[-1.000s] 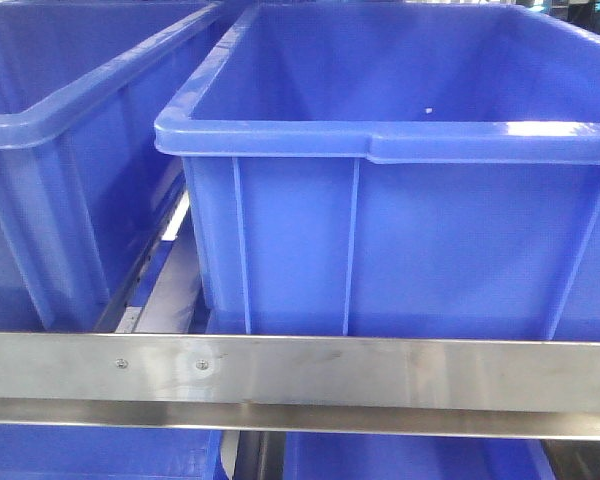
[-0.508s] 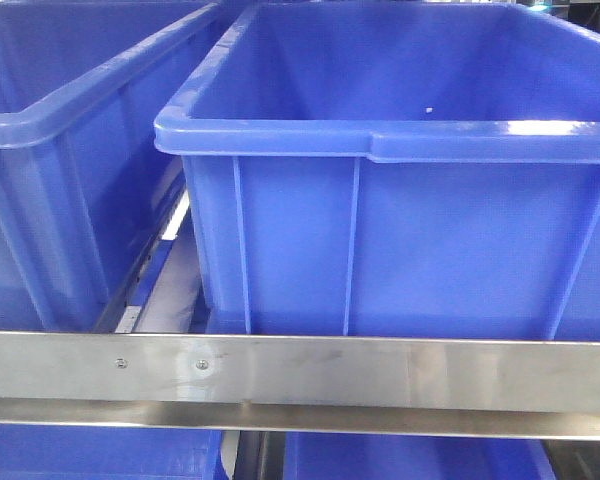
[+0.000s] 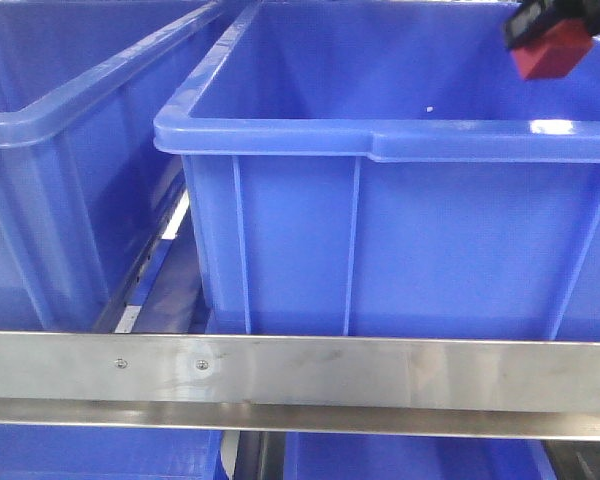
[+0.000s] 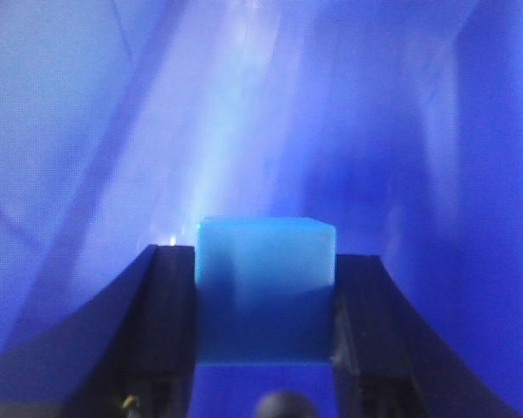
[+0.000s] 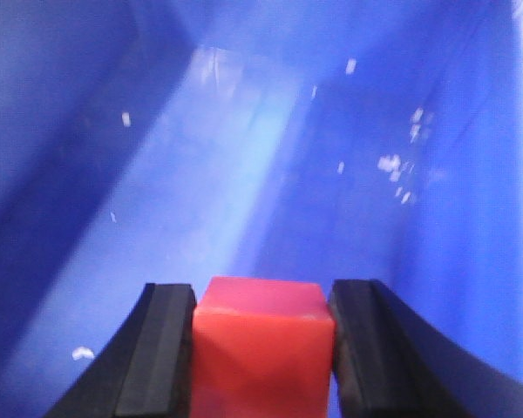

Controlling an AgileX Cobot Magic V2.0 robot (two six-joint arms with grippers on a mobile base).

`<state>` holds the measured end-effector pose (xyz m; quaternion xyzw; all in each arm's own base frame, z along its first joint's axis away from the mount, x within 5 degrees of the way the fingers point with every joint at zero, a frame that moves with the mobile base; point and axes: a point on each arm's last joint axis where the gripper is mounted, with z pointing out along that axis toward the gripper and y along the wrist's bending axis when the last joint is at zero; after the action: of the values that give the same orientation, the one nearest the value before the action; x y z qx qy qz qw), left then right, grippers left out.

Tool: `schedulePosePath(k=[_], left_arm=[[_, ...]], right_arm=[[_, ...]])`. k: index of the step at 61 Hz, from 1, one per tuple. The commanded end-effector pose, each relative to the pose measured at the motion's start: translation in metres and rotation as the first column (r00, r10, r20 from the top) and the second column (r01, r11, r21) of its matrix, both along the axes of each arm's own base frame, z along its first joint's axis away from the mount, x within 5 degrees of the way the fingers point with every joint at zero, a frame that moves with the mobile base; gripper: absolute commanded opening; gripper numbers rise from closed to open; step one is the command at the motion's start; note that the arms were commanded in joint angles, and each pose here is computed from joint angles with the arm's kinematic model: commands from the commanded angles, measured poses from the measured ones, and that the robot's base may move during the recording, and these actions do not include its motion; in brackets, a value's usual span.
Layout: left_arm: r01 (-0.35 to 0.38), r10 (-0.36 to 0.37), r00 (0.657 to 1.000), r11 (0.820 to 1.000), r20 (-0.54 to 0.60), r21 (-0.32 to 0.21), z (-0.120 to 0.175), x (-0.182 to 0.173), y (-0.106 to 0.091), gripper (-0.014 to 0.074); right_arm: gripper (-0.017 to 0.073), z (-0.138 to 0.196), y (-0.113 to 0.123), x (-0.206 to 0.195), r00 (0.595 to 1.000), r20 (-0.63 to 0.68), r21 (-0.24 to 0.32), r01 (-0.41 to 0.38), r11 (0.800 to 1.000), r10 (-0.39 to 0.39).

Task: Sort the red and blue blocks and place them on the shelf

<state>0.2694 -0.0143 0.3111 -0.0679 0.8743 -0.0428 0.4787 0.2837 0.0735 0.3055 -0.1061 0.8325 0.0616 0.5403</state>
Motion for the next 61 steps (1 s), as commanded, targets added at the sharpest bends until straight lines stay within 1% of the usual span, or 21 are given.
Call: schedulePosePath(k=[1,2,4,8,25,29,33,37,38,39,41,43,44,46,47,48,49,50,52,56,61], left_arm=[[0.011,-0.010,0.993,1.000,0.121,-0.006,0.023,0.003,-0.001,0.0440],[0.011,-0.010,0.993,1.000,0.117,-0.006,0.022,0.003,-0.001,0.0488],[0.010,-0.009,0.994,1.000,0.111,-0.007,0.021,0.003,-0.001,0.0543],[0.008,-0.008,0.995,1.000,0.101,-0.004,0.021,0.002,-0.001,0.0608],[0.007,-0.007,0.996,1.000,0.089,0.001,0.020,0.002,0.000,0.0605],[0.007,-0.007,0.996,1.000,0.089,0.001,0.020,0.002,0.000,0.0580],[0.006,-0.006,0.996,1.000,0.087,-0.001,0.019,0.002,0.000,0.0513],[0.002,0.000,0.997,1.000,0.078,-0.017,0.019,0.001,-0.001,0.0390],[-0.001,0.002,0.997,1.000,0.072,-0.022,0.018,0.001,-0.001,0.0337],[-0.002,0.004,0.998,1.000,0.067,-0.026,0.018,0.001,-0.001,0.0280],[-0.004,0.006,0.999,1.000,0.054,-0.025,0.017,0.000,-0.001,0.0179],[-0.007,0.008,0.999,1.000,0.040,-0.023,0.016,0.000,0.000,0.0111],[-0.008,0.008,0.999,1.000,0.034,-0.023,0.015,-0.001,0.000,0.0108],[-0.009,0.010,1.000,1.000,0.023,-0.021,0.014,-0.001,0.000,0.0135],[-0.010,0.011,1.000,1.000,0.017,-0.021,0.014,-0.001,0.000,0.0144],[-0.012,0.012,1.000,1.000,0.008,-0.020,0.013,-0.002,0.000,0.0148],[-0.013,0.013,1.000,1.000,0.003,-0.019,0.013,-0.002,0.000,0.0147],[-0.014,0.013,1.000,1.000,-0.003,-0.019,0.012,-0.002,0.000,0.0143],[-0.016,0.015,1.000,1.000,-0.017,-0.017,0.011,-0.003,0.000,0.0137],[-0.019,0.018,0.999,1.000,-0.035,-0.015,0.010,-0.004,0.001,0.0135],[-0.020,0.019,0.999,1.000,-0.032,-0.015,0.012,-0.007,0.001,0.0135]], right_arm=[[0.0545,0.028,0.002,0.001,0.988,0.150,0.024,-0.027,0.999,0.023],[0.0577,0.028,0.002,0.001,0.988,0.151,0.025,-0.027,0.999,0.023],[0.0636,0.028,0.002,0.001,0.988,0.153,0.025,-0.028,0.999,0.024],[0.0623,0.028,0.002,0.001,0.987,0.157,0.025,-0.029,0.999,0.025],[0.0615,0.029,0.002,0.001,0.987,0.161,0.027,-0.030,0.999,0.025],[0.0613,0.029,0.002,0.001,0.987,0.161,0.027,-0.030,0.999,0.025],[0.0603,0.029,0.002,0.001,0.987,0.161,0.027,-0.030,0.999,0.025],[0.0546,0.029,0.002,0.001,0.987,0.161,0.027,-0.030,0.999,0.025],[0.0526,0.029,0.002,0.001,0.987,0.161,0.027,-0.030,0.999,0.025],[0.0479,0.029,0.002,0.001,0.987,0.161,0.027,-0.030,0.999,0.025],[0.0425,0.029,0.002,0.001,0.987,0.161,0.027,-0.030,0.999,0.025],[0.0348,0.029,0.002,0.001,0.987,0.161,0.027,-0.030,0.999,0.025],[0.0332,0.029,0.002,0.001,0.987,0.161,0.027,-0.030,0.999,0.025],[0.0248,0.029,0.002,0.001,0.987,0.161,0.027,-0.030,0.999,0.025],[0.0230,0.029,0.002,0.001,0.987,0.161,0.027,-0.030,0.999,0.025],[0.0161,0.029,0.002,0.001,0.987,0.161,0.027,-0.030,0.999,0.025],[0.0143,0.029,0.002,0.001,0.987,0.161,0.027,-0.030,0.999,0.025],[0.0092,0.029,0.002,0.001,0.987,0.161,0.027,-0.030,0.999,0.025],[0.0034,0.029,0.002,0.001,0.987,0.162,0.028,-0.030,0.999,0.025],[0.0064,0.029,0.003,0.001,0.986,0.165,0.029,-0.031,0.999,0.026],[0.0053,0.030,0.002,0.000,0.986,0.164,0.028,-0.030,0.999,0.025]])
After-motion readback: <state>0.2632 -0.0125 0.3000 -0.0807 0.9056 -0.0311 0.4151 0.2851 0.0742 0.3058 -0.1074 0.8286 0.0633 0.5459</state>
